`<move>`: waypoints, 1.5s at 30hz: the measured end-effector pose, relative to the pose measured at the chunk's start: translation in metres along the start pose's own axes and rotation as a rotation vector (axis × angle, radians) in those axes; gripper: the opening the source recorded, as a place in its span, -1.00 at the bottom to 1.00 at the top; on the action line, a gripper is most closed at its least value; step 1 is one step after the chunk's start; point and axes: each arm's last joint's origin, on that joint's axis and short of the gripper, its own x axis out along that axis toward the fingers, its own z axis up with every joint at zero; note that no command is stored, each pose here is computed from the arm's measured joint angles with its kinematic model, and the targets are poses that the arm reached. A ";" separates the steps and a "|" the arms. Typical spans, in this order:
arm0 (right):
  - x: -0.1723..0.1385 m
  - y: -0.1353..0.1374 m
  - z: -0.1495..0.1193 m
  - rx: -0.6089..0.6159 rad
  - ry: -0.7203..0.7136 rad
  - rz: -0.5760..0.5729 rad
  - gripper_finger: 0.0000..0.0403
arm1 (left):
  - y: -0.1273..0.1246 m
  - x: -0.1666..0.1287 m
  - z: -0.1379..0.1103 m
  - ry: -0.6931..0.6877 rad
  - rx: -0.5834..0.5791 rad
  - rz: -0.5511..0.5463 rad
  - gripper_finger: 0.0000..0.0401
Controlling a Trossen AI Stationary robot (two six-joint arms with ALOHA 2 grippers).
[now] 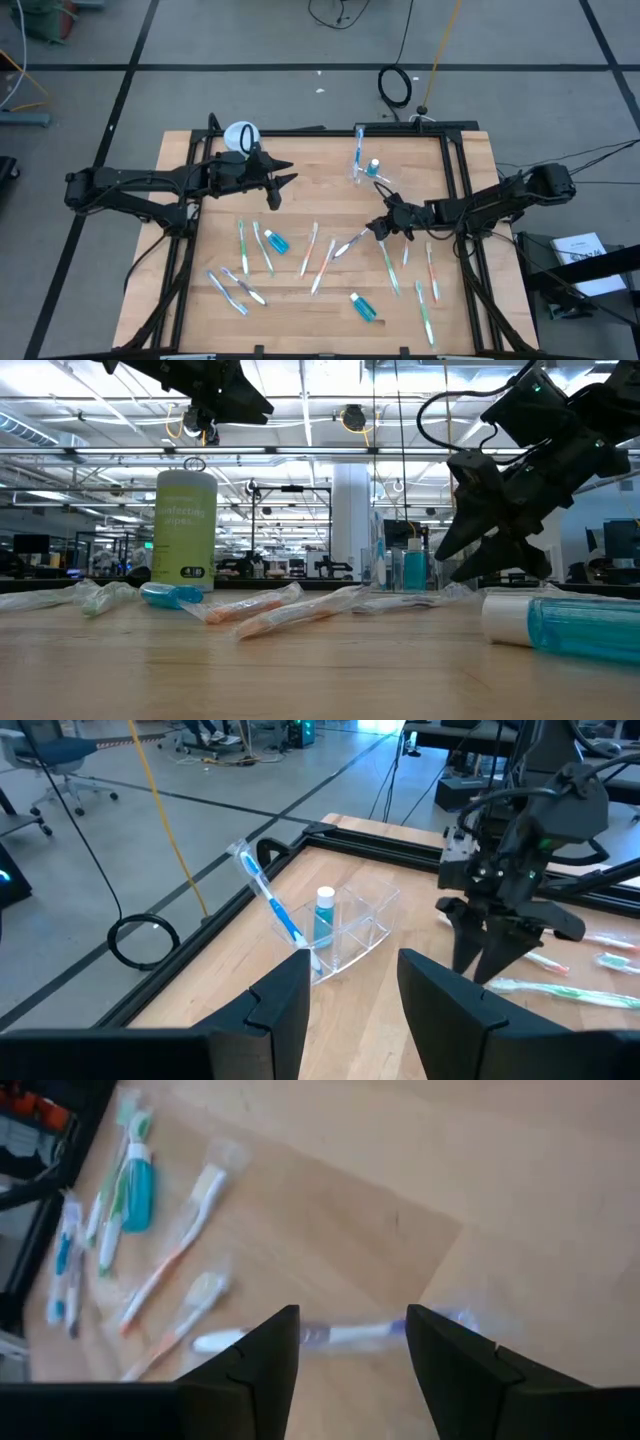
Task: Pick & Place toothbrushing station
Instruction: Put the top purple toothbrush into the transparent organizer
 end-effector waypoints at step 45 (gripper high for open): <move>0.016 -0.038 0.006 0.148 -0.084 0.031 -0.42 | 0.000 0.000 0.004 -0.040 0.042 -0.002 -0.21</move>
